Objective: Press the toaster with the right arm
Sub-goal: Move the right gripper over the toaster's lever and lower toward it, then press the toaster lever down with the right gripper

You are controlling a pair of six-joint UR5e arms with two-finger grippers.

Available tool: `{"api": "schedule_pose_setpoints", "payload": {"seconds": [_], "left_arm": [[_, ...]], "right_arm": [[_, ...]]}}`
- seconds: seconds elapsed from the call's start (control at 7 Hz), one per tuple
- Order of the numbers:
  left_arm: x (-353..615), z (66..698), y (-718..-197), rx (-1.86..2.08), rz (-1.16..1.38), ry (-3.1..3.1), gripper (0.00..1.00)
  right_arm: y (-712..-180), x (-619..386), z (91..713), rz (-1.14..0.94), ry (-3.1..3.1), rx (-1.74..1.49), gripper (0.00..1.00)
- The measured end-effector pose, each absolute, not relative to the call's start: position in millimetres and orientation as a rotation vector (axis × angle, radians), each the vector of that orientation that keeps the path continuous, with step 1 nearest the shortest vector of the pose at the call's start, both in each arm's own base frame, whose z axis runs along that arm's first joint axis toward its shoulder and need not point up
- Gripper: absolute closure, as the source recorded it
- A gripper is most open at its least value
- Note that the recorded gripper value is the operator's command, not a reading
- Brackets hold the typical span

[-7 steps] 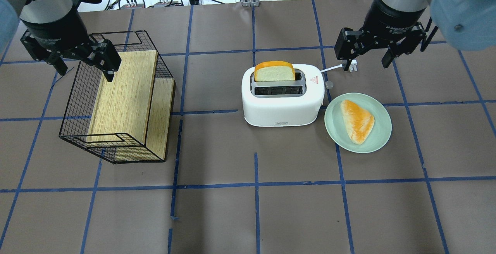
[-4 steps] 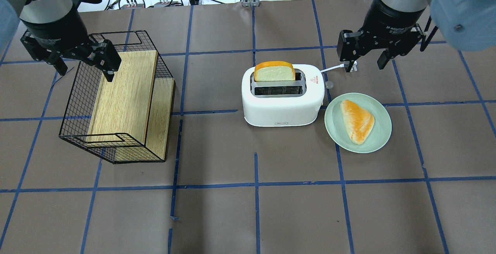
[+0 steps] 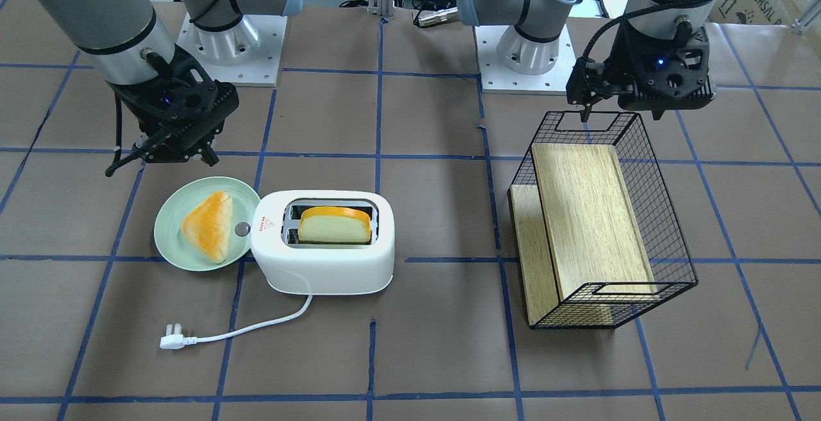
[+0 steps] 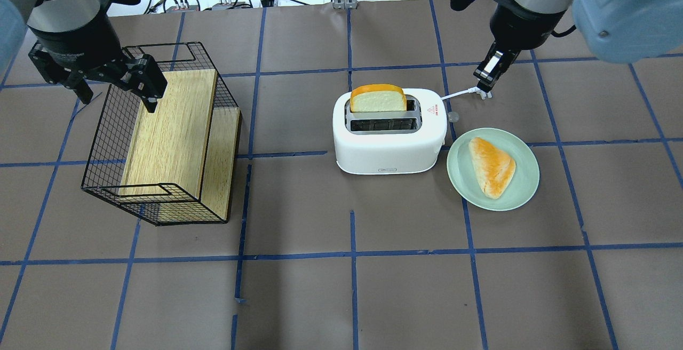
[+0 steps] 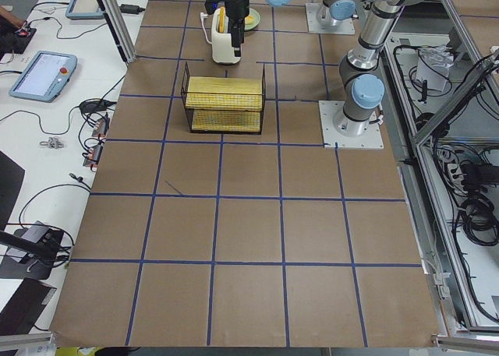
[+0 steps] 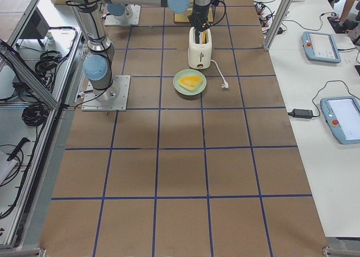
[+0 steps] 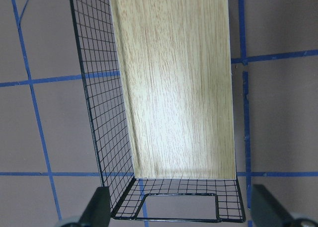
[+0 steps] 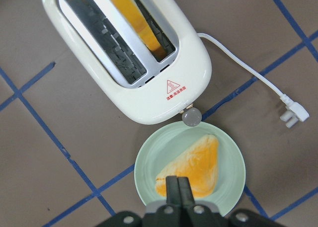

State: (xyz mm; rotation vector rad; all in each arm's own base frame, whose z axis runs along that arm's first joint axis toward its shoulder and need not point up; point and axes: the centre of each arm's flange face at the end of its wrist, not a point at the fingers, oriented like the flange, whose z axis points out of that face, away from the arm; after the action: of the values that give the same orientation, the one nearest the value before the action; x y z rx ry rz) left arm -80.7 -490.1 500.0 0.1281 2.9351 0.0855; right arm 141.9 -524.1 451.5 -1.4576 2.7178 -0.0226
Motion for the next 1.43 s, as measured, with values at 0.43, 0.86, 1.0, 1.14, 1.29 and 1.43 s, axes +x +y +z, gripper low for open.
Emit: {"api": "schedule_pose_setpoints", "payload": {"seconds": [0.43, 0.86, 1.0, 1.14, 1.29, 1.43], "left_arm": [[-81, 500, -490, 0.129, 0.086, 2.935, 0.0], [-81, 500, -490, 0.129, 0.087, 2.935, 0.0], [-81, 500, -490, 0.129, 0.087, 2.935, 0.0], [-81, 500, -490, 0.129, 0.086, 2.935, 0.0], [-81, 500, -490, 0.129, 0.086, 2.935, 0.0], [-81, 500, -490, 0.129, 0.086, 2.935, 0.0]], "right_arm": [[-534, 140, 427, 0.039, 2.494, -1.894, 0.94], [-540, 144, 381, -0.016, 2.374, -2.086, 0.94], [-538, 145, 368, -0.028, 2.329, -2.141, 0.94], [-537, 145, 360, -0.028, 2.294, -2.178, 0.93], [-538, 146, 353, -0.029, 2.283, -2.189, 0.93], [-543, 147, 345, -0.031, 2.284, -2.189, 0.93]]}}
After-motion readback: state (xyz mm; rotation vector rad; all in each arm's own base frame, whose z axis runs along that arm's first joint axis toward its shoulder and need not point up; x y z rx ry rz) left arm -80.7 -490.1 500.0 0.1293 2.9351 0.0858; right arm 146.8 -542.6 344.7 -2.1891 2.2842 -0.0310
